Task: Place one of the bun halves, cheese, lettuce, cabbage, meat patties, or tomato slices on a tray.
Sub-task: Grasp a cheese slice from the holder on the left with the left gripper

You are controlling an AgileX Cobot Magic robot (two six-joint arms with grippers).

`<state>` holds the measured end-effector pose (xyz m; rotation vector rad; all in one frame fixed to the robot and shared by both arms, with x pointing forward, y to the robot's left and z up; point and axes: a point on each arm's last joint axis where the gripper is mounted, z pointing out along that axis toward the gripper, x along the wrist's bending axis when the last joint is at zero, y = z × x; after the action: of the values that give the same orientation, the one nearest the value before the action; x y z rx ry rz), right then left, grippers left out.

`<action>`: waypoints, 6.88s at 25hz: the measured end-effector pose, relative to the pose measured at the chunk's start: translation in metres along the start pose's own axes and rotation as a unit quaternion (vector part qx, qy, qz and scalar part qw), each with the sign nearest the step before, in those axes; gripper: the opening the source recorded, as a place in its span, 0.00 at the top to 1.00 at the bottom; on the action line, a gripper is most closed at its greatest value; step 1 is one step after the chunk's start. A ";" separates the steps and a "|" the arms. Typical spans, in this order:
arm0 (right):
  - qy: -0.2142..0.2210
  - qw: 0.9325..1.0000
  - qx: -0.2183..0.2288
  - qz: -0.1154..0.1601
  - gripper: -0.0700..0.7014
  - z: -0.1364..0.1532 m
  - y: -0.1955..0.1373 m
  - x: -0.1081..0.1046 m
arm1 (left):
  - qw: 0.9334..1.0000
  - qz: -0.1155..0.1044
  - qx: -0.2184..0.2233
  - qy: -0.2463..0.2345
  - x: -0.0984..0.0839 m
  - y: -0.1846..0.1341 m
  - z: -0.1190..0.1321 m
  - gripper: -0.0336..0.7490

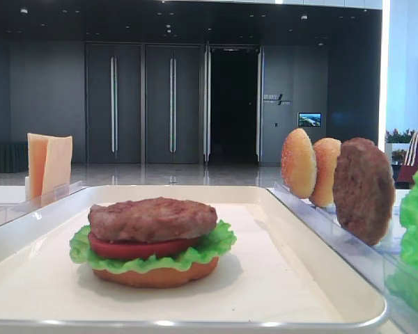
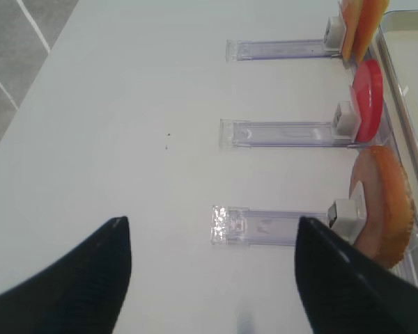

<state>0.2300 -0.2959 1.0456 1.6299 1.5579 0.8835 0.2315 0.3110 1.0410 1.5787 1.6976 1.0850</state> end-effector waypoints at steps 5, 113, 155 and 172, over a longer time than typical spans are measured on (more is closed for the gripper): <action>0.000 1.000 0.000 0.000 0.28 0.000 0.000 0.000 | 1.000 0.000 0.000 0.000 0.000 0.000 0.000 0.25; -0.001 1.000 0.000 -0.001 0.28 0.000 0.000 0.000 | 0.925 -0.054 0.366 -0.087 -0.112 0.244 0.373 0.30; -0.001 1.000 0.000 -0.001 0.28 0.000 0.000 0.000 | 0.918 -0.008 0.390 -0.073 -0.198 0.214 0.372 0.30; -0.001 1.000 0.000 -0.001 0.28 0.000 0.000 0.000 | 0.911 0.014 0.405 -0.075 -0.205 0.200 0.384 0.47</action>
<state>0.2298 -0.2961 1.0456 1.6288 1.5565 0.8805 0.6874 0.1716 0.9947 2.0964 2.1541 0.2185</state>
